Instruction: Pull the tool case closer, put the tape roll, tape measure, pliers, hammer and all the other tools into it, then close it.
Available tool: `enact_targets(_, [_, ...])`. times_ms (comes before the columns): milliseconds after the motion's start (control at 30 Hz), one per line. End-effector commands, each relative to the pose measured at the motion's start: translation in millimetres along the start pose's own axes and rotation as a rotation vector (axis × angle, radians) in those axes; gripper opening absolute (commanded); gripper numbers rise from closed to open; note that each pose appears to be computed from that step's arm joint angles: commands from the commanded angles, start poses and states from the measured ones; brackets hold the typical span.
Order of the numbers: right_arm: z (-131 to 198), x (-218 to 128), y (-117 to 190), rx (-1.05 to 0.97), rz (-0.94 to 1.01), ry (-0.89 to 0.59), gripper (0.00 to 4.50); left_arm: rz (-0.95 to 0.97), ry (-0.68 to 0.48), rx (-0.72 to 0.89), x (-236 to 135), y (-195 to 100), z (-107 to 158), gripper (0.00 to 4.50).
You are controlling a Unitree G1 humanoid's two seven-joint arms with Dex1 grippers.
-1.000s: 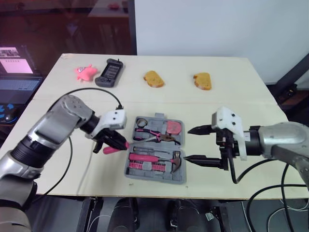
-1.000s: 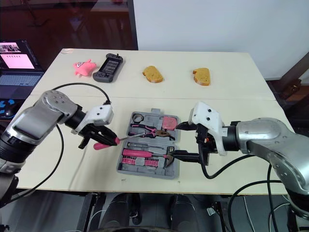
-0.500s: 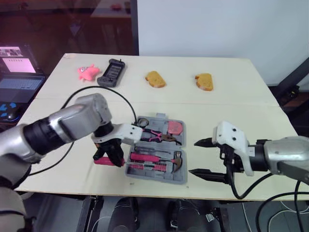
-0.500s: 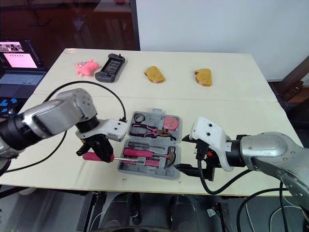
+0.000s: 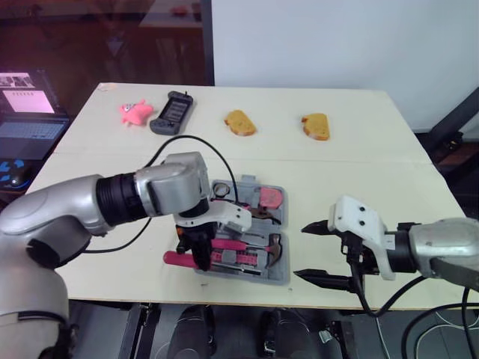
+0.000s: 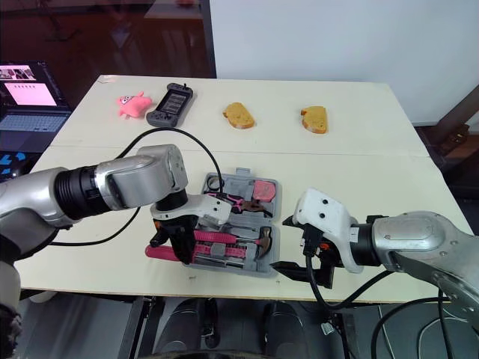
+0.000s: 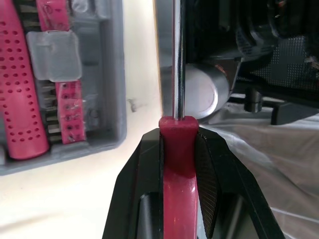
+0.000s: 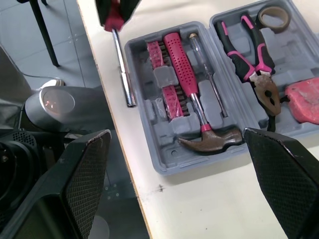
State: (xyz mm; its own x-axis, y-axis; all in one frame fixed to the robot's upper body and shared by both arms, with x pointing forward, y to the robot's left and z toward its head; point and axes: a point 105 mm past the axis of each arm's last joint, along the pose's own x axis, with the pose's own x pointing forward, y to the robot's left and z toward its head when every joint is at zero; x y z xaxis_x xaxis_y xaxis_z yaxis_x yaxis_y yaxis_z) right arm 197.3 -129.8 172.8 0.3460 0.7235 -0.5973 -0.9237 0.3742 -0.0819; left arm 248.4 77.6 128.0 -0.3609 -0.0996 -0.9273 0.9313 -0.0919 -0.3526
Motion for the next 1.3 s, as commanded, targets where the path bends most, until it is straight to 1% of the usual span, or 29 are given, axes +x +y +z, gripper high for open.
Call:
enact_targets(33, [3.1, 1.3, 4.5, -0.030, 0.007, -0.009, 4.50, 0.041, 0.051, 0.031, 1.1, 4.6, 2.9, 0.35])
enact_targets(167, [0.1, 3.8, 5.5, -0.024, 0.001, -0.007, 4.50, 0.119, 0.131, 0.106, 9.1, 17.7, 2.6, 0.35])
enact_targets(267, [0.1, 4.6, 6.8, -0.023, -0.003, -0.012, 4.50, 0.098, 0.108, 0.117, 11.9, 12.1, 15.0, 0.35])
enact_targets(400, [1.4, 5.6, 6.1, -0.020, -0.016, -0.025, 4.50, 0.202, 0.154, 0.122, 14.5, 32.0, 13.9, 0.35])
enact_targets(467, [0.4, 7.5, 5.3, -0.019, -0.026, -0.027, 4.50, 0.186, 0.119, 0.072, 16.9, 35.1, 23.2, 0.35])
enact_targets(600, [-0.1, 9.5, 4.2, -0.018, -0.031, -0.028, 4.50, 0.192, 0.114, 0.052, 19.3, 40.7, 28.5, 0.35])
enact_targets(733, [1.8, 10.7, 3.6, -0.021, -0.028, -0.036, 4.50, 0.154, 0.089, 0.027, 26.4, 34.1, 34.4, 0.35])
enact_targets(1033, [2.1, 11.5, 2.6, -0.027, -0.020, -0.032, 4.50, 0.144, 0.069, -0.028, 42.9, 29.1, 39.3, 0.35])
enact_targets(1167, [3.5, 11.8, 3.7, -0.031, -0.012, -0.039, 4.50, 0.153, 0.040, -0.051, 46.1, 30.4, 43.7, 0.35])
enact_targets(1300, [4.3, 10.7, 5.8, -0.033, -0.003, -0.042, 4.50, 0.151, 0.038, -0.052, 48.0, 29.5, 44.8, 0.35])
